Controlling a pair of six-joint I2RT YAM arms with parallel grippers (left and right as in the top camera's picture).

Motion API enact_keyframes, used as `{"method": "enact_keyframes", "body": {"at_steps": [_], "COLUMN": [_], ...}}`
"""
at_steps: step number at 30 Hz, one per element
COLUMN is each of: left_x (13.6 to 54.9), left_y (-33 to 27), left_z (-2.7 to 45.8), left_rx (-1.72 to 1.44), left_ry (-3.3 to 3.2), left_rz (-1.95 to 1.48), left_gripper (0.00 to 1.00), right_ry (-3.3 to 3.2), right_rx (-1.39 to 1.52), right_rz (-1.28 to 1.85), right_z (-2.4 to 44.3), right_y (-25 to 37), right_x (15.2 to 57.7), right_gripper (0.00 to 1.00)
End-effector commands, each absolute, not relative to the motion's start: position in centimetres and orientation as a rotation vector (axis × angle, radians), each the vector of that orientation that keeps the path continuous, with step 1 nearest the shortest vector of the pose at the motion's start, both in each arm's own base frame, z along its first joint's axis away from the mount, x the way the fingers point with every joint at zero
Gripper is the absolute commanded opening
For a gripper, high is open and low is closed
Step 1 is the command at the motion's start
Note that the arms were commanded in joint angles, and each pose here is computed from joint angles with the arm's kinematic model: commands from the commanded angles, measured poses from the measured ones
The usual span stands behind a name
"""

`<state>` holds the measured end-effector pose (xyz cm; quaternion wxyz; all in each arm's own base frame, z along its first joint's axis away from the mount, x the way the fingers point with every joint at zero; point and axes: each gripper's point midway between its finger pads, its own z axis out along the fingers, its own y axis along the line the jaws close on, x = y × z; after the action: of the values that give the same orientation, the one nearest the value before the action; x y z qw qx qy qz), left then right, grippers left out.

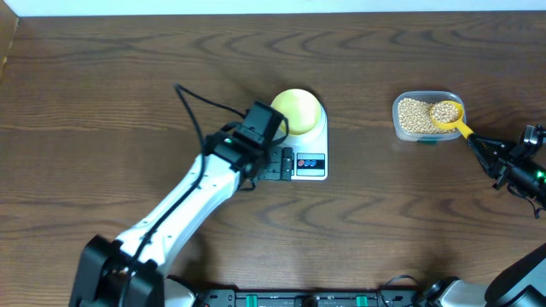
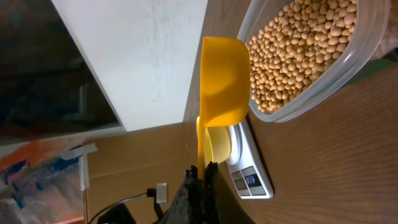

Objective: Scoop item into bowl and weigh 50g on scale

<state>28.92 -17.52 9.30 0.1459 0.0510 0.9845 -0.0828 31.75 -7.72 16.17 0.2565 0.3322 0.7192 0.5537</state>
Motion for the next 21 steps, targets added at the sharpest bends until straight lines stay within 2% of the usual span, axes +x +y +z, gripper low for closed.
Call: {"method": "enact_keyframes", "body": {"at_steps": [1,12,21], "left_x": [30.1,30.5,32.3], "left_y": [-18.6,-21.1,-20.4], "left_z": [8.6,4.4,3.5], "left_rx": [0.087,0.13,0.034], "left_ry": [2.818,2.89,2.839], "left_rz": [-0.242,-0.309,-0.221], "left_gripper": [0.94,0.94,0.94], "right_ry": [1.915,1.913,1.913], "right_rx": [0.894,0.871,0.867], "right_rz": [1.552,1.536,1.533], "right_z": [16.6,16.7,16.7], "right_y": [-7.7,-7.9,-7.9], "right_x": [31.6,31.8,31.8], "right_gripper": [0.01,0.01,0.01]}}
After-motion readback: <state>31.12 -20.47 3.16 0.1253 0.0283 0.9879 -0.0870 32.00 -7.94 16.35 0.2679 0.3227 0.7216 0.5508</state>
